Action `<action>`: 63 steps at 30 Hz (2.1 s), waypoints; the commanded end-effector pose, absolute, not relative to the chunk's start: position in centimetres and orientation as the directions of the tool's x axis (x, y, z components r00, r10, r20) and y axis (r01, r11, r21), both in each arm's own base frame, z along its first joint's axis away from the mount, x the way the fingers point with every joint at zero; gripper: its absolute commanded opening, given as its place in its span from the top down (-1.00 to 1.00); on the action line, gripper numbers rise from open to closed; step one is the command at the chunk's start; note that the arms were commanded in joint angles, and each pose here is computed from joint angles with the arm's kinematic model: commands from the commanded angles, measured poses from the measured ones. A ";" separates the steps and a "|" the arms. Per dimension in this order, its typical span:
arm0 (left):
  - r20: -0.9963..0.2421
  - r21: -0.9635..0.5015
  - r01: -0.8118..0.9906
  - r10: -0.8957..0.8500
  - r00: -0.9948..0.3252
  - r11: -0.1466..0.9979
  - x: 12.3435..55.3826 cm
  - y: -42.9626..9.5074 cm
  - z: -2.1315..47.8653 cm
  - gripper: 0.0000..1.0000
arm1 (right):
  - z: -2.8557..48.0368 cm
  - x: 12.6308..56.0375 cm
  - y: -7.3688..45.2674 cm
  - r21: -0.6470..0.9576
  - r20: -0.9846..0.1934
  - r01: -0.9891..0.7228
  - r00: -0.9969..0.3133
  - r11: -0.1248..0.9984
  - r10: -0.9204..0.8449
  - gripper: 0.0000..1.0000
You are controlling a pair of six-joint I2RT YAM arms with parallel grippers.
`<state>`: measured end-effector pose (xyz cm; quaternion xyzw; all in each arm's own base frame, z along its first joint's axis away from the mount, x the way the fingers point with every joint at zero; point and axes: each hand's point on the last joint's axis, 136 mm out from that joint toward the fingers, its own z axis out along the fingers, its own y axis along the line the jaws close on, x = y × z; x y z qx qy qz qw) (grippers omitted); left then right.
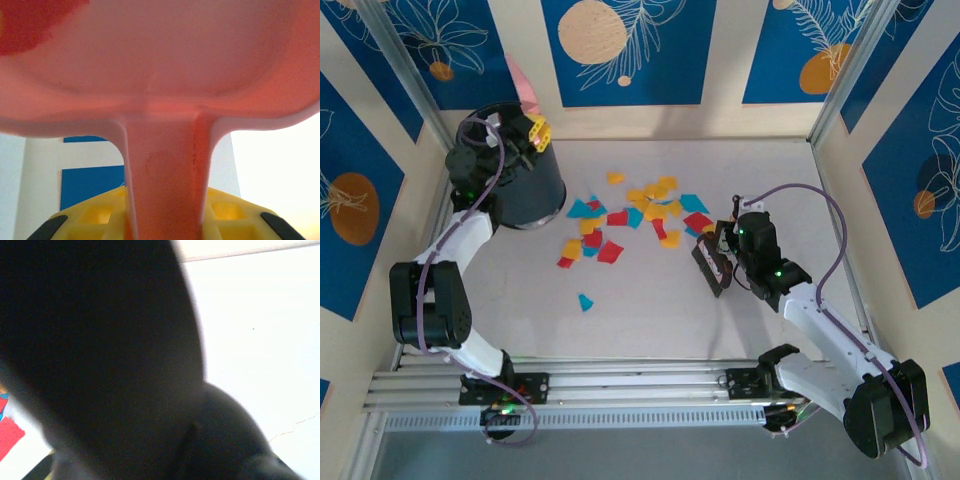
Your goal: Sweep away the paper scraps from the table
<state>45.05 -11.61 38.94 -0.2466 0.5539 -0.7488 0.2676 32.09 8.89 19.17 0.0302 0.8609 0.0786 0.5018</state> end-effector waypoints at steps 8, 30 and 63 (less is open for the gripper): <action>0.109 -0.913 0.188 -0.661 -0.743 -0.361 44.3 -10.5 41.3 1.00 | 19.5 32.2 8.9 0.177 -0.860 -0.026 -0.490 0.984 0.142 1.00; -0.219 -0.969 0.244 -0.626 -0.748 0.048 43.0 -12.8 39.4 1.00 | 23.3 31.9 14.5 0.319 -0.867 -0.265 -0.470 0.910 0.167 1.00; -0.554 -0.340 0.500 0.260 -0.791 0.797 33.1 -19.2 23.2 1.00 | 24.3 42.0 8.5 0.751 -0.627 0.008 -0.304 0.660 0.717 1.00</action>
